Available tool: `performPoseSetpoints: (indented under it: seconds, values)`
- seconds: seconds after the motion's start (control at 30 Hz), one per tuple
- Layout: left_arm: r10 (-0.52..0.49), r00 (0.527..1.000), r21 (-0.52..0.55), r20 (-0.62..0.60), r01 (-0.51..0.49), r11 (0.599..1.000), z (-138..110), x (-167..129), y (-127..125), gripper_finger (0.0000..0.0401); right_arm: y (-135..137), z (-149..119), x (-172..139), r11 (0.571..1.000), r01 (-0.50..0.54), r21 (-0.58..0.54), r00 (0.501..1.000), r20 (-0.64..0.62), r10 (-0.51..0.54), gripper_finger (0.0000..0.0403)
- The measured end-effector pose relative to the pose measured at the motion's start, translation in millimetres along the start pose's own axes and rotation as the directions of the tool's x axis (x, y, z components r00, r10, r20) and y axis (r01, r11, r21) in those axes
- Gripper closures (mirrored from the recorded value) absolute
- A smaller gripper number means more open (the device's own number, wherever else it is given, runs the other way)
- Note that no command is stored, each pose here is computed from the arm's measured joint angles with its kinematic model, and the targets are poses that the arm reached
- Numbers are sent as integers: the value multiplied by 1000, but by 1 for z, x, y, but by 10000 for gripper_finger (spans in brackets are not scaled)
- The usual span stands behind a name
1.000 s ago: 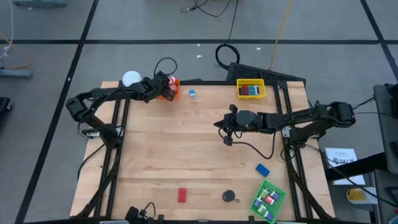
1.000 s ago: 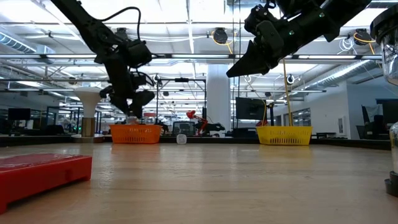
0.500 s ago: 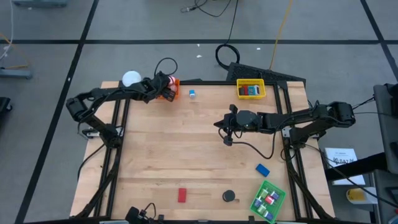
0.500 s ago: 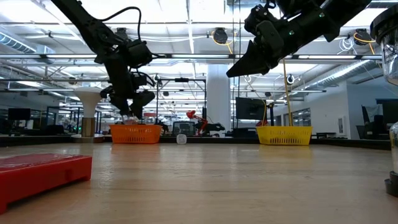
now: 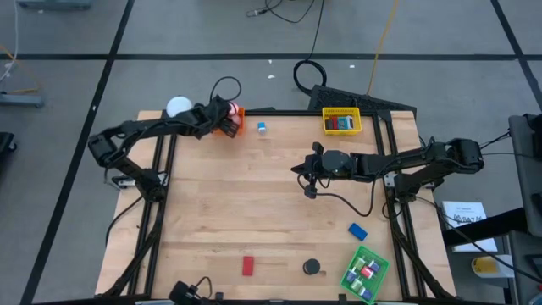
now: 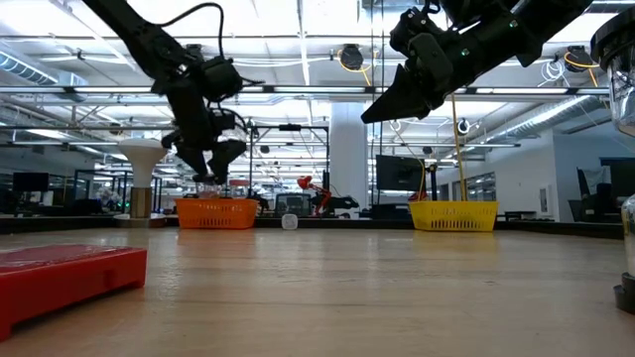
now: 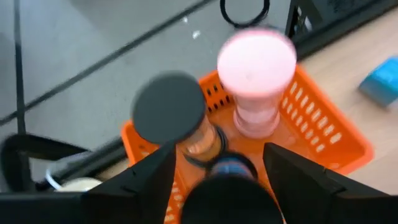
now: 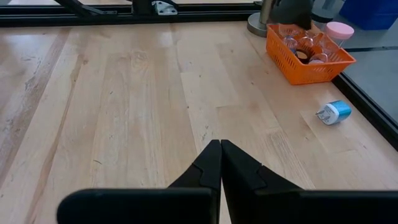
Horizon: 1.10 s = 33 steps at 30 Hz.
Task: Pick & Place Office items
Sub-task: Put the black hourglass into the orange basket, then put the blue timer into the yellow basket
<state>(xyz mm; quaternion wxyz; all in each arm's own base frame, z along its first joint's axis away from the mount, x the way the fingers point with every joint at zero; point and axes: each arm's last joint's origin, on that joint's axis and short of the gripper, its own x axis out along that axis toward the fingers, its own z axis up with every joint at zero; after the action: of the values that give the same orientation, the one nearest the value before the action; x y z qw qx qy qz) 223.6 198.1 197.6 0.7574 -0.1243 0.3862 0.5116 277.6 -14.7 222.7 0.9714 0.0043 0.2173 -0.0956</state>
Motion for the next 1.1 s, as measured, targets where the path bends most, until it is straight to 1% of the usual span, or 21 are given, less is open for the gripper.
performPoseSetpoints:
  seconds: [0.23, 0.37, 0.43, 0.53, 0.63, 0.7, 0.77, 0.8, 0.9, 0.93, 1.0, 1.03, 1.1]
  values:
    - [-4, 999, 5, 46, 4, 1000, 18, -29, 10, 130, 0, 0, 0, 1000, 0, -1, 1000, 0, 0, 403]
    - [-13, 998, 56, 54, 10, 998, 20, -50, 16, 134, 0, 0, 0, 1000, 0, -1, 1000, -2, 0, 403]
    - [-11, 998, 68, 60, 7, 998, 17, -61, 17, 151, 0, 0, 0, 1000, 1, -2, 1000, -4, -1, 403]
    - [-37, 995, 83, 98, 29, 996, 5, -76, 16, 197, 0, 0, 0, 1000, 1, -2, 1000, -4, -1, 403]
    - [-130, 976, 92, 177, 116, 989, -14, -87, 11, 257, 0, 0, 0, 1000, 1, -2, 1000, -3, -1, 403]
    - [-234, 940, 122, 247, 210, 970, -28, -92, 4, 298, 0, 0, 0, 1000, 2, -2, 1000, -2, -2, 403]
    - [-348, 892, 180, 289, 307, 935, -48, -95, -3, 334, 0, 0, 0, 1000, 1, 2, 1000, 1, -1, 403]
    - [-408, 858, 215, 312, 355, 910, -56, -96, -8, 351, 0, 0, 0, 1000, 2, 4, 1000, 3, -2, 403]
    - [-568, 741, 339, 357, 464, 818, -82, -100, -21, 391, 0, -2, 3, 1000, 2, 5, 1000, -5, -2, 403]
    - [-613, 705, 380, 356, 490, 784, -91, -101, -26, 395, 0, -3, 4, 1000, 2, 4, 1000, -11, -2, 403]
    - [-692, 633, 462, 347, 527, 714, -108, -103, -35, 390, 1, -4, 5, 1000, 2, 3, 1000, -14, -2, 403]
    - [-720, 605, 498, 339, 534, 683, -115, -106, -40, 386, 1, -4, 6, 1000, 2, 0, 1000, -14, -2, 403]
    - [-767, 570, 555, 296, 551, 624, -129, -110, -47, 382, 1, -4, 6, 1000, 2, -4, 1000, -19, -2, 403]
